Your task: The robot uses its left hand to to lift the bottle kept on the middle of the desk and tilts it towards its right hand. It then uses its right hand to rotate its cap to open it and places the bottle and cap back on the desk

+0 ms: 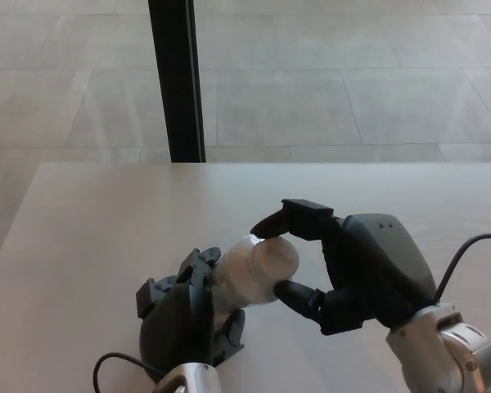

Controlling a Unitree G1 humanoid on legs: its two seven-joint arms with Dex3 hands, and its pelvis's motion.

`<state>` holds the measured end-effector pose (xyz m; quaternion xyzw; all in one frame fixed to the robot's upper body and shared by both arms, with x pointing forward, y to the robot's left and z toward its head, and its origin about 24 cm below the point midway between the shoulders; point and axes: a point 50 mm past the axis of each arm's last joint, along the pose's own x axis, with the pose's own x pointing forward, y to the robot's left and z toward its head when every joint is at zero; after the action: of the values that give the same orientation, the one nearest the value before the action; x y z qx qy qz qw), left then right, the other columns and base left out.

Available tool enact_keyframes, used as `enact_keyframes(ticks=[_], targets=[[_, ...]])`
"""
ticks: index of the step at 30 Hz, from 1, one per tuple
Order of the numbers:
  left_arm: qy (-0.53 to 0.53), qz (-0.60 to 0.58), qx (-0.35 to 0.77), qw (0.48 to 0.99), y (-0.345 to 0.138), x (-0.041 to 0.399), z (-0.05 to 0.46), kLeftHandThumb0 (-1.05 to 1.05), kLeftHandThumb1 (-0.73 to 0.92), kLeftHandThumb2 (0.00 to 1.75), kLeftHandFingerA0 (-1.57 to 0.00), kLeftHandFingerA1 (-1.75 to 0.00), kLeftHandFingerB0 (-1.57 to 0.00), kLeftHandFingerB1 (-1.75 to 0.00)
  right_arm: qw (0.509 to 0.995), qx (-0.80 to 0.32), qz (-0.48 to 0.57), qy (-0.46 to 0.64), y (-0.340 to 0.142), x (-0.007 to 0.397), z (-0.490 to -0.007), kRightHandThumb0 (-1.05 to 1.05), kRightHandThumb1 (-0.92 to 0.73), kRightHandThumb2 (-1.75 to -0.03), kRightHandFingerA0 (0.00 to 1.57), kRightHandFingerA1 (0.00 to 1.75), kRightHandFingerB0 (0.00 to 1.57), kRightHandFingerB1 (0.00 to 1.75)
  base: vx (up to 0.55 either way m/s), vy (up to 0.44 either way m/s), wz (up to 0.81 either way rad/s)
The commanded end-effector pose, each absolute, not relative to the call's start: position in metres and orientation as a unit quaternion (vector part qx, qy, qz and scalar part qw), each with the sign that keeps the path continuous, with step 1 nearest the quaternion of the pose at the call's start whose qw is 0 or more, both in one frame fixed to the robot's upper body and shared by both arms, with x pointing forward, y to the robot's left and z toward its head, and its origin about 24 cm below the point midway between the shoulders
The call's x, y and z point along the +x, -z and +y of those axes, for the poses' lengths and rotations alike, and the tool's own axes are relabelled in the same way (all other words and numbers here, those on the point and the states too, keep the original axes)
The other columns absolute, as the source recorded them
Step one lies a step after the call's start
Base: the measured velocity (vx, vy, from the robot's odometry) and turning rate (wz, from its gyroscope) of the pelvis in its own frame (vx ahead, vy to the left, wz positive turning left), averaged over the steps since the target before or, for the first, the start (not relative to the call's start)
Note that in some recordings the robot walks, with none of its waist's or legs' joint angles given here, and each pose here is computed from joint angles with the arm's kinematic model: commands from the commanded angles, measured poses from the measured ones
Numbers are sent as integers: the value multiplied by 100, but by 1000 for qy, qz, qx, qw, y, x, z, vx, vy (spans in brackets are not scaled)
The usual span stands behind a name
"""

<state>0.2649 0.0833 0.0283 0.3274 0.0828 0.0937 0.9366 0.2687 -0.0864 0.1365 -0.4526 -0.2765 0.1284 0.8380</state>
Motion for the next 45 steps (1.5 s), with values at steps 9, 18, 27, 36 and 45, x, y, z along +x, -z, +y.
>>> enact_keyframes(ticks=[9,18,27,36,45], targets=[[-83,180,353,914,7,245,96,7,90,65,-53,-89,-48,-62,750,-476,-415,-193,-155,270,-85,-27,-42,-107,106,167,89,116,0,0,0],[-82,184,352,914,9,243,96,6,92,64,-57,-103,-49,-64,717,-497,-439,-215,-150,268,-86,-36,-46,-86,121,160,91,100,0,0,0],[-82,184,354,913,11,241,97,6,92,65,-57,-103,-48,-65,648,-524,-495,-245,-154,270,-88,-30,-48,-99,97,175,86,122,0,0,0],[-82,181,361,911,13,239,97,8,91,66,-58,-92,-48,-64,580,-555,-537,-259,-162,272,-91,-33,-47,-110,97,161,82,127,0,0,0],[-81,187,353,913,14,238,98,7,92,67,-54,-88,-46,-59,527,-562,-573,-278,-179,277,-87,-31,-44,-108,98,154,83,117,0,0,0]])
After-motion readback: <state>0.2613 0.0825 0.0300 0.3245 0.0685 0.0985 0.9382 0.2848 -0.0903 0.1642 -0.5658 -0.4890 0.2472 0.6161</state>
